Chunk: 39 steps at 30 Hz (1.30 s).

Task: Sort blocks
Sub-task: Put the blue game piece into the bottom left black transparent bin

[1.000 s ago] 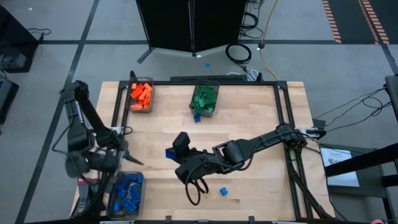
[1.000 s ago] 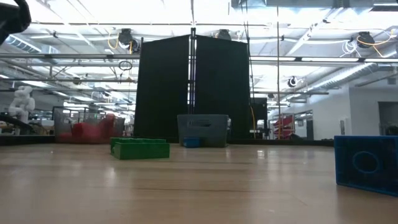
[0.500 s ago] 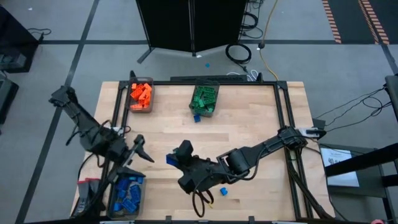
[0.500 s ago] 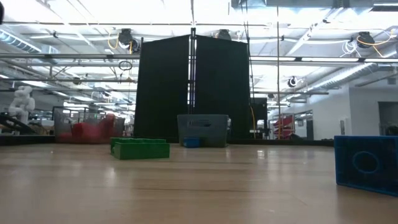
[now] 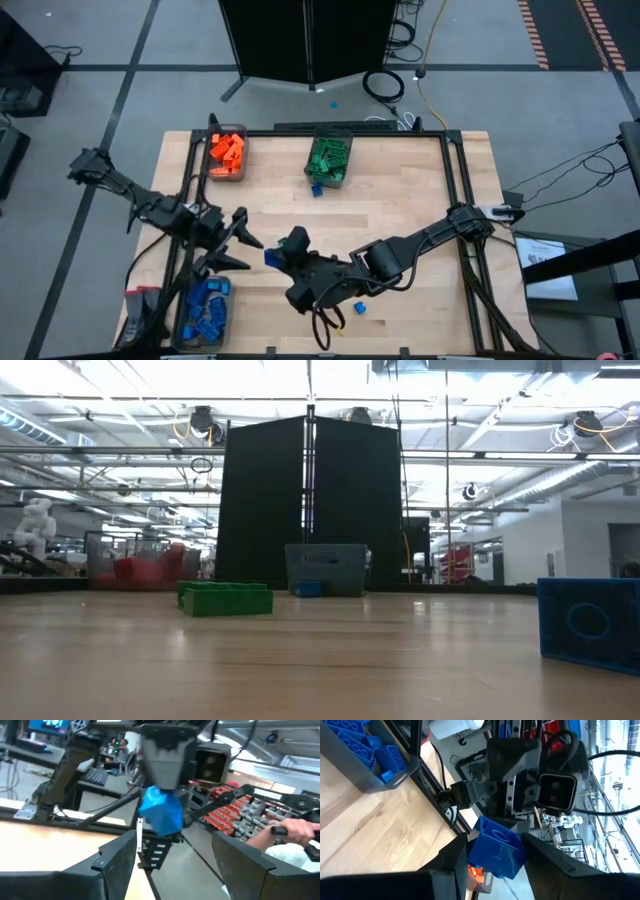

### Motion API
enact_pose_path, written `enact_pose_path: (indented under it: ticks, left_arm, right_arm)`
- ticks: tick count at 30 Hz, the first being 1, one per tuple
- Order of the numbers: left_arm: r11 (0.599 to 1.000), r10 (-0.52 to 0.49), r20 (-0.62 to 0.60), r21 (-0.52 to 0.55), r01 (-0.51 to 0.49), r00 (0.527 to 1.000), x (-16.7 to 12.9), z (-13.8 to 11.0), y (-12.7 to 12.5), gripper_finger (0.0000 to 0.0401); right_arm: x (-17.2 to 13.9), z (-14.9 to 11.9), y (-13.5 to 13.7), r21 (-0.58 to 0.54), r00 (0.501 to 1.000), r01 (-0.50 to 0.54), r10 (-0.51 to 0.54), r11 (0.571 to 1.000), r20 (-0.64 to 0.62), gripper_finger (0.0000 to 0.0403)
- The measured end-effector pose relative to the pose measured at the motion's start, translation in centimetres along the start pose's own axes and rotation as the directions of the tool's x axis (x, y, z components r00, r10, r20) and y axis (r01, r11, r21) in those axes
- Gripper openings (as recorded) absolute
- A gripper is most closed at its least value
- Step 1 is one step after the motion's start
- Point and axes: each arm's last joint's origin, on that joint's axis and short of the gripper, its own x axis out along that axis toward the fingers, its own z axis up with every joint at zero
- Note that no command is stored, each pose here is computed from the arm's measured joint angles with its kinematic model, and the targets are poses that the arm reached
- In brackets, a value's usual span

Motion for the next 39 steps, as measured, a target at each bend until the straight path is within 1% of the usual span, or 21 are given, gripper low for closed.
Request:
enact_pose_path:
  ticks: [4,7,10,12,18,22,31,35,39]
  left_arm:
    - [1.0,0.01,-0.011,-0.021,-0.011,1.0,0.6,-0.2,0.7,0.0258]
    - [1.0,-0.015,-0.008,-0.021,0.015,1.0,1.1,-0.2,1.1,0.0258]
    - [0.998,-0.057,0.026,-0.018,0.057,0.998,1.5,0.1,1.3,0.0258]
    - [0.995,-0.094,0.041,-0.015,0.095,0.995,1.7,0.2,1.2,0.0258]
    - [0.994,-0.105,0.05,-0.035,0.107,0.993,2.3,0.0,1.4,0.0258]
    - [0.99,-0.138,0.046,-0.036,0.14,0.989,2.9,-0.3,1.4,0.0258]
    - [0.99,-0.137,0.079,-0.028,0.14,0.987,3.3,-0.2,1.7,0.0258]
    - [0.99,-0.133,0.103,-0.023,0.136,0.986,3.3,0.1,1.9,0.024]
    - [0.992,-0.12,0.109,-0.021,0.123,0.987,3.3,0.2,2.2,0.0203]
  right_arm:
    - [0.1,0.0,-0.1,0.006,1.0,-0.012,0.011,1.0,0.021,0.0139]
    - [0.3,0.0,-0.3,0.015,0.998,-0.032,0.031,0.999,0.061,0.0139]
    - [0.5,-0.1,-0.4,0.018,0.996,-0.045,0.043,0.999,0.082,0.0139]
    - [0.6,-0.3,-0.5,0.019,0.996,-0.043,0.041,0.999,0.078,0.0139]
    - [0.9,-0.5,-0.7,0.024,0.997,-0.04,0.038,0.999,0.071,0.0139]
    - [1.1,-0.7,-0.9,0.014,0.997,-0.038,0.037,0.999,0.068,0.0139]
    - [1.4,-1.1,-1.2,0.029,0.998,-0.031,0.029,0.999,0.056,0.0139]
    - [1.4,-1.1,-1.2,0.033,0.998,-0.031,0.029,0.999,0.056,0.0139]
    - [1.4,-1.1,-1.2,0.031,0.998,-0.031,0.029,0.999,0.052,0.0139]
